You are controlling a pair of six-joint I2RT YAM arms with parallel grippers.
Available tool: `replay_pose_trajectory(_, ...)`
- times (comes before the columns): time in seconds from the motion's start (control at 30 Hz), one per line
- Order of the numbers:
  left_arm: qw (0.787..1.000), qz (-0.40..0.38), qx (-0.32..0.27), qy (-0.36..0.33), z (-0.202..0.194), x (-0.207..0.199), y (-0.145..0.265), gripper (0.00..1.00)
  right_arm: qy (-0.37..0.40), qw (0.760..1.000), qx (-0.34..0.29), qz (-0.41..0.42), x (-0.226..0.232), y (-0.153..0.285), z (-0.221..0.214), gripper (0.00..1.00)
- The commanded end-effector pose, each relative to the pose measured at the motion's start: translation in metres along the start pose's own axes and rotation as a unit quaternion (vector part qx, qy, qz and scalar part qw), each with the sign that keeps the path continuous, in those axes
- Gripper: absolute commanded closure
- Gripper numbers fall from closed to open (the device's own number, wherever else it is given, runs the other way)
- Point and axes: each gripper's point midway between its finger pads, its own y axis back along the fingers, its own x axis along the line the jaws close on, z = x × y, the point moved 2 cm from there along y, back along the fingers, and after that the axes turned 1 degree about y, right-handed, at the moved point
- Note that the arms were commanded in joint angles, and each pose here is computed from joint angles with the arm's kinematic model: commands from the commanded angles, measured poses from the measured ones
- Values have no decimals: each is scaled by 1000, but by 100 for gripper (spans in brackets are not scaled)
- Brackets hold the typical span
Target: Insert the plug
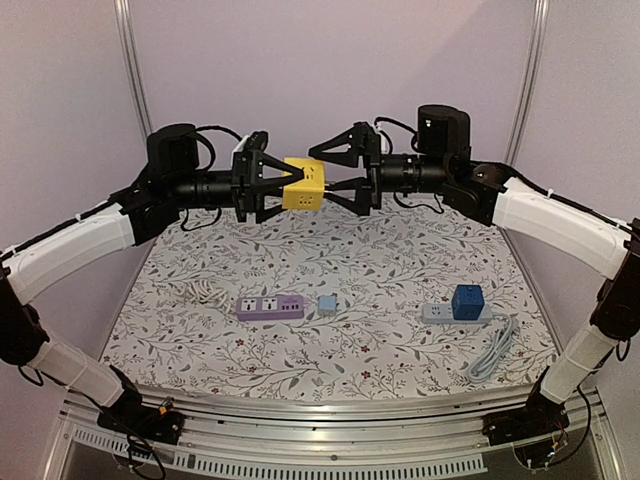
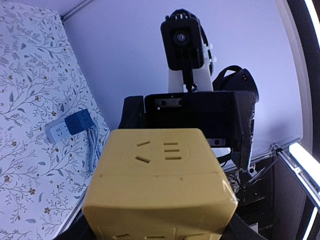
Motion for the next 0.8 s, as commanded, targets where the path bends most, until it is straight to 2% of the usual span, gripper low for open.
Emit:
replay_pose_trajectory(0.0,999,-41,18,-24,0,-22,-5,100,-5,999,29,37,11,-8,-12,13)
replay_pose_trajectory(0.23,998,-57,25,-18,2,-25,-9,100,-5,998,44,39,10,-11,-21,8)
replay_pose_trajectory(0.3,998,-64,25,-16,3,-27,-10,100,-7,998,46,36,7,-12,-22,9)
replay_pose_trajectory(0.5,997,-67,28,-6,3,-26,-11,100,-6,999,40,35,7,-10,-22,44)
replay_pose_trajectory(0.7,998,-60,30,-2,0,-20,-11,100,-2,999,37,38,11,-7,-22,65)
replay_pose_trajectory(0.73,998,-58,32,-1,0,-19,-12,97,-1,999,37,38,12,-6,-22,68)
replay_pose_trajectory(0.77,998,-57,32,-2,0,-19,-11,90,-1,999,36,37,12,-5,-22,71)
